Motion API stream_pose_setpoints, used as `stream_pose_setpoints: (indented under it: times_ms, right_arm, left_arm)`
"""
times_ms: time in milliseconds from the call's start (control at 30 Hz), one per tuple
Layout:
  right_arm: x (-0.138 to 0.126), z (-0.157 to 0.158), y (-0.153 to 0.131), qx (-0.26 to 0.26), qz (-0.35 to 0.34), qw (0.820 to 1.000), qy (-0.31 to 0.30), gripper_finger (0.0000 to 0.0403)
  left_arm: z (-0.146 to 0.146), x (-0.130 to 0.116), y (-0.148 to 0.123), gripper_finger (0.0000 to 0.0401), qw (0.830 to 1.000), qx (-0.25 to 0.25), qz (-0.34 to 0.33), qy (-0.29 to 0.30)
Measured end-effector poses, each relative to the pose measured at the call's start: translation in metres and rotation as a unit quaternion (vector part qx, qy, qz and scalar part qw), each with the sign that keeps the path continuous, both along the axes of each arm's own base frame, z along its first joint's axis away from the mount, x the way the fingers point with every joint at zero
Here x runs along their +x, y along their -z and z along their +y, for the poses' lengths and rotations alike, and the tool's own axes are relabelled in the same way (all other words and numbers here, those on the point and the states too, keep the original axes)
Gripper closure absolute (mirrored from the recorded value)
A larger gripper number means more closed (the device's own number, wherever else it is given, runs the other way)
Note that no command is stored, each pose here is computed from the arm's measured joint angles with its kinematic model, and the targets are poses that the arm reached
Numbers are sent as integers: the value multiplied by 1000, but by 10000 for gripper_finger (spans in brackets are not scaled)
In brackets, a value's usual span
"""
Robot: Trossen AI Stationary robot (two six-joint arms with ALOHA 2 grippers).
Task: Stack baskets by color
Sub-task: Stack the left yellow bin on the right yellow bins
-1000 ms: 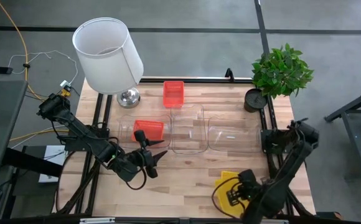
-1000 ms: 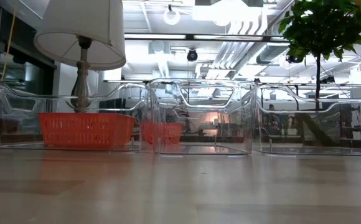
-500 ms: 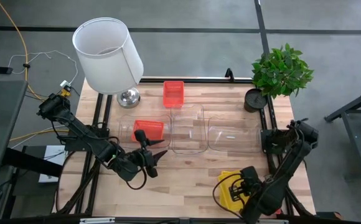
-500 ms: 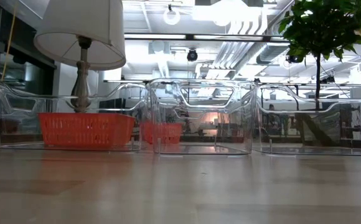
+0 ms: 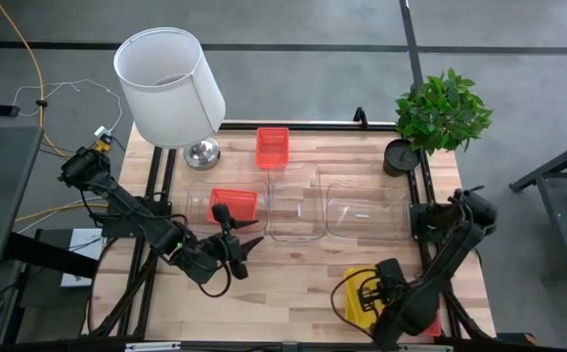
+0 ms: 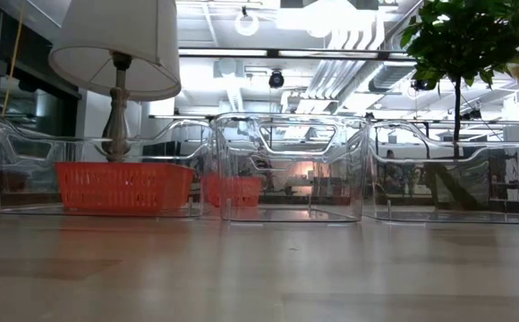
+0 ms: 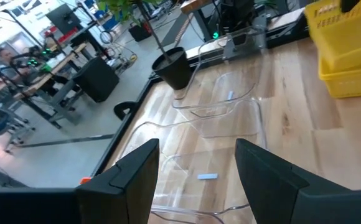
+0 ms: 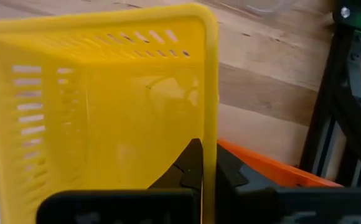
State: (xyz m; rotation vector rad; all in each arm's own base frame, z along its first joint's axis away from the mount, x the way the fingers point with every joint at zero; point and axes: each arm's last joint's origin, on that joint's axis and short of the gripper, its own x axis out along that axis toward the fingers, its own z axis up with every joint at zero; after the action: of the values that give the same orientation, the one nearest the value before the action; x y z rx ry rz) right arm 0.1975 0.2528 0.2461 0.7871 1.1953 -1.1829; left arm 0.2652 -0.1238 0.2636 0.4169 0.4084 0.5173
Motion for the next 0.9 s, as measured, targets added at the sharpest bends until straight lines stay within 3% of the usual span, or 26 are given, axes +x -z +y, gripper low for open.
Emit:
stream_pose_setpoints:
  times_ms: [167,600,900]
  right_arm:
    - [2,3,9,-1,22,1000,5,403]
    - [13,-2,10,-35,-39,999,1,403]
    - [16,-2,21,-23,-54,998,4,403]
  left_arm:
    - [-1,0,0,204,1000,-7,2,10]
    - [-1,0,0,204,1000,-7,2,10]
    - [-1,0,0,204,1000,-7,2,10]
